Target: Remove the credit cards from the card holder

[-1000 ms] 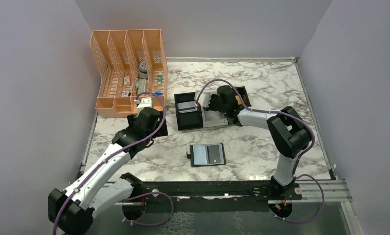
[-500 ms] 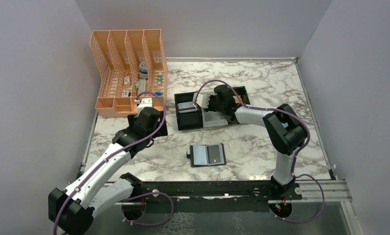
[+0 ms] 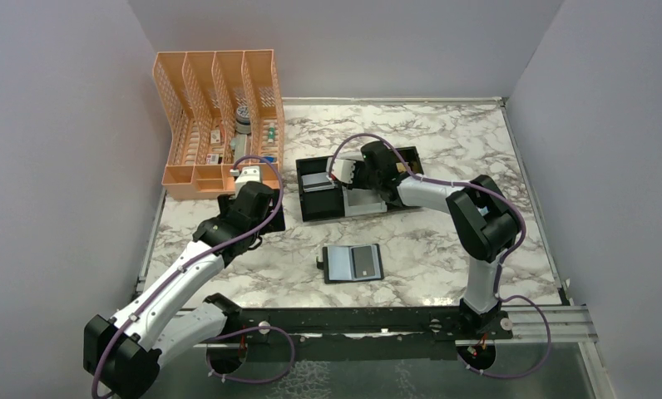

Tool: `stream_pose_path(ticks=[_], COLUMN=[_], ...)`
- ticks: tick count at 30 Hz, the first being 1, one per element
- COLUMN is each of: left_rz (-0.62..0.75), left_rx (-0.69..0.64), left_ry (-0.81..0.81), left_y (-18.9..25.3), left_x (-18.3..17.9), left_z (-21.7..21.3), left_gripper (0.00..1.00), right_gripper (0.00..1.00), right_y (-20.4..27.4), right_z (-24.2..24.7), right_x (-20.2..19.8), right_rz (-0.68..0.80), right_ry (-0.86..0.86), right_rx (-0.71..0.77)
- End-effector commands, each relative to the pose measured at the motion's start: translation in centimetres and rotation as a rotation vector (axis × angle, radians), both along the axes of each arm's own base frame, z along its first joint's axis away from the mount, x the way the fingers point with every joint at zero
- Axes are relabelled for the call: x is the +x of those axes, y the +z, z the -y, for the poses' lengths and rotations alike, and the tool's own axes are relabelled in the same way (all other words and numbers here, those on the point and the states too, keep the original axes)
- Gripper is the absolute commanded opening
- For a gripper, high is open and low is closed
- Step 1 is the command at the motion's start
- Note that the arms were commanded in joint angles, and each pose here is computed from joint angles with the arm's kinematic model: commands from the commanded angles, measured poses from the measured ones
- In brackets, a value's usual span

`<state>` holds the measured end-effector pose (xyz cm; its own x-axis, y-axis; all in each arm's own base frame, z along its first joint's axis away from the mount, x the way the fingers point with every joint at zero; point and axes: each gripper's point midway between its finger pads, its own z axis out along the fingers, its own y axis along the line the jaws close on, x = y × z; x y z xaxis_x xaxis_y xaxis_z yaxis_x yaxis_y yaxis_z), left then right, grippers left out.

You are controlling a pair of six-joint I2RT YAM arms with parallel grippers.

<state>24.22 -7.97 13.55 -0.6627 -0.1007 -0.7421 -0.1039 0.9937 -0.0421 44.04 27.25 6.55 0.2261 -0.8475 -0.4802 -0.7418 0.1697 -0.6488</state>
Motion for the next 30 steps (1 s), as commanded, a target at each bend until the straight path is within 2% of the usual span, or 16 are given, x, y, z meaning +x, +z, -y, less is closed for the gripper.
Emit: stream_pose_path(ticks=[1, 6, 21, 26, 30], left_rz=[0.021, 0.017, 0.006, 0.004, 0.013], left_rx=[0.005, 0.002, -0.002, -0.008, -0.02], left_ry=[0.009, -0.001, -0.022, -0.03, -0.041], left_y=[1.2, 1.2, 1.0, 1.0, 1.4], left_x=[0.4, 0.4, 0.3, 0.3, 0.2], left_z=[-0.2, 0.0, 0.3, 0.4, 0.6], left_gripper=[0.99, 0.99, 0.99, 0.99, 0.99], right_gripper=[0.31, 0.32, 0.33, 0.33, 0.34], right_y=[0.2, -0.8, 0.6, 4.3, 8.1], right_z=[-0.3, 0.0, -0.3, -0.9, -0.8], right_x=[-0.1, -0.6, 0.1, 0.7, 0.1], right_rz=[-0.022, -0.064, -0.028, 0.037, 0.091], right_ry=[0.014, 0.019, 0.005, -0.027, -0.076], right_rx=[0.01, -0.022, 0.01, 0.125, 0.277])
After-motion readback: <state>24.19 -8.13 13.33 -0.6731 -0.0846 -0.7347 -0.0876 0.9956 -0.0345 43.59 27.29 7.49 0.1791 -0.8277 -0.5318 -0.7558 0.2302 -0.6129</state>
